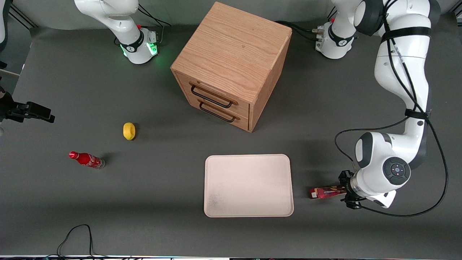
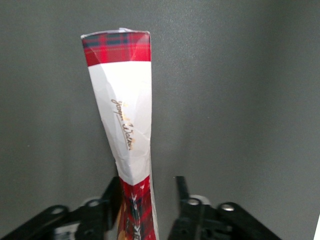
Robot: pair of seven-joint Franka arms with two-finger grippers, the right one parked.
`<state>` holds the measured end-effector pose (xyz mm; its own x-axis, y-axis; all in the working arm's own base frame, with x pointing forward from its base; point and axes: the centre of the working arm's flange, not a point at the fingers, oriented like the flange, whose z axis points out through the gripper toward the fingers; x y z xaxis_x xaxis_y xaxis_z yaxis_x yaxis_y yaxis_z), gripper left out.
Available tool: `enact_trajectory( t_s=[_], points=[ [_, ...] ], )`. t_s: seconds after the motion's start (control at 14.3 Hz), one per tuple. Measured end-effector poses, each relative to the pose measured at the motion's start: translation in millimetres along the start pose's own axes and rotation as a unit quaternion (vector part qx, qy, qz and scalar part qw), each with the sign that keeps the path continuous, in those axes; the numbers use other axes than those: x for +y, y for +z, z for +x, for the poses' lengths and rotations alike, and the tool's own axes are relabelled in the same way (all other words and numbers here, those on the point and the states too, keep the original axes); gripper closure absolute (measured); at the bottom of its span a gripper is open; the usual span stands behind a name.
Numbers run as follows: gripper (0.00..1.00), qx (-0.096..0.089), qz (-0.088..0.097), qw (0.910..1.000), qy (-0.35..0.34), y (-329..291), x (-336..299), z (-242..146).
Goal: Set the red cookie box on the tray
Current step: 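Lower the open left gripper over the box's end and close on it, then lift the red cookie box upright with the left gripper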
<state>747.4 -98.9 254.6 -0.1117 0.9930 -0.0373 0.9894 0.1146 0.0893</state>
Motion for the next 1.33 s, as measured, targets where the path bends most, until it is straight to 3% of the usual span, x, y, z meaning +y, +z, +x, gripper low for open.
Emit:
enact_trajectory(
  t_s=[0.28, 0.7, 1.12, 1.33],
  points=[
    [0.98, 0.000, -0.001, 1.0000, 0.000, -1.4, 0.6, -0.1],
    [0.97, 0.003, -0.021, 0.9998, 0.003, -46.6, 13.0, 0.1],
    [0.97, 0.005, -0.031, 0.9995, -0.001, -242.4, 15.0, 11.2],
    [0.97, 0.004, -0.041, 0.9991, 0.008, -302.2, 5.9, 13.8]
  ],
)
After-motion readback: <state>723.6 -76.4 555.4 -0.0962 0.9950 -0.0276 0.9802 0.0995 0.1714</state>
